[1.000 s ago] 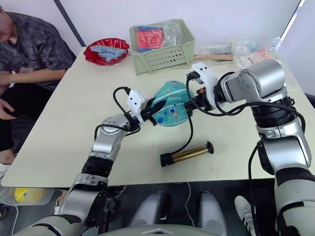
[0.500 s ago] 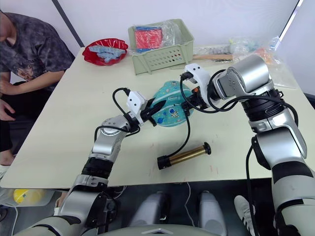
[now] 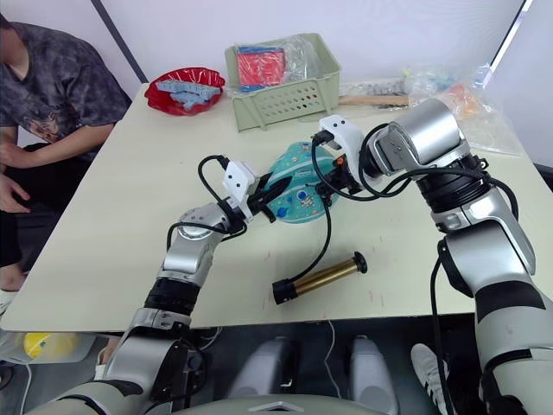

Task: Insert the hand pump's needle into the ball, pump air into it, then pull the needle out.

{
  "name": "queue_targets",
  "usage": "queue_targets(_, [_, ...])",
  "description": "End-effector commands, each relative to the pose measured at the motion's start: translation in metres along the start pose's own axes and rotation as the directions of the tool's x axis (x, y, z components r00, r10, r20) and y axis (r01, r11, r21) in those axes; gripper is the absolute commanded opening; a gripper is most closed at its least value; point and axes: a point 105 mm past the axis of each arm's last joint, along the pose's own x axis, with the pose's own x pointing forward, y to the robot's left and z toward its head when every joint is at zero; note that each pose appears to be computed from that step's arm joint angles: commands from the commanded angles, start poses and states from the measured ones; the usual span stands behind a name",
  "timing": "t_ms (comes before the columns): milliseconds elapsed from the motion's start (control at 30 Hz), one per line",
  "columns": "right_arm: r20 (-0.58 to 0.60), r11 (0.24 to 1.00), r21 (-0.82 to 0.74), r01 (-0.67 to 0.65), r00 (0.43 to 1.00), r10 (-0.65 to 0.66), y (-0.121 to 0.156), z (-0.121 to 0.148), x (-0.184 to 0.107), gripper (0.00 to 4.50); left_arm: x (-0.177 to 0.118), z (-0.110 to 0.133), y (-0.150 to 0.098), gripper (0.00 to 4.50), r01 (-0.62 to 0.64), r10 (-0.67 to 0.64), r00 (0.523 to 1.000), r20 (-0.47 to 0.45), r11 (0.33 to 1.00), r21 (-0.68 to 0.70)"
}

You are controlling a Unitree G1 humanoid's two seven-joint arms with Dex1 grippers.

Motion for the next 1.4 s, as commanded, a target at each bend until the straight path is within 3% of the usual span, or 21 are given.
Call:
queue_targets(33, [0.033, 0.999, -0.037, 0.012, 0.999, -0.011, 0.001, 0.011, -0.006, 0.37, 0.004, 0.005, -0.008, 0.33, 0.027, -0.028, 1.0, 0.014, 0.999, 0.026])
queue_targets(1400, [-0.077, 0.997, -0.074, -0.001, 0.997, -0.005, 0.0, -0.004, 0.0, 0.37, 0.002, -0.001, -0.016, 0.33, 0.056, -0.056, 0.998, 0.001, 0.997, 0.056])
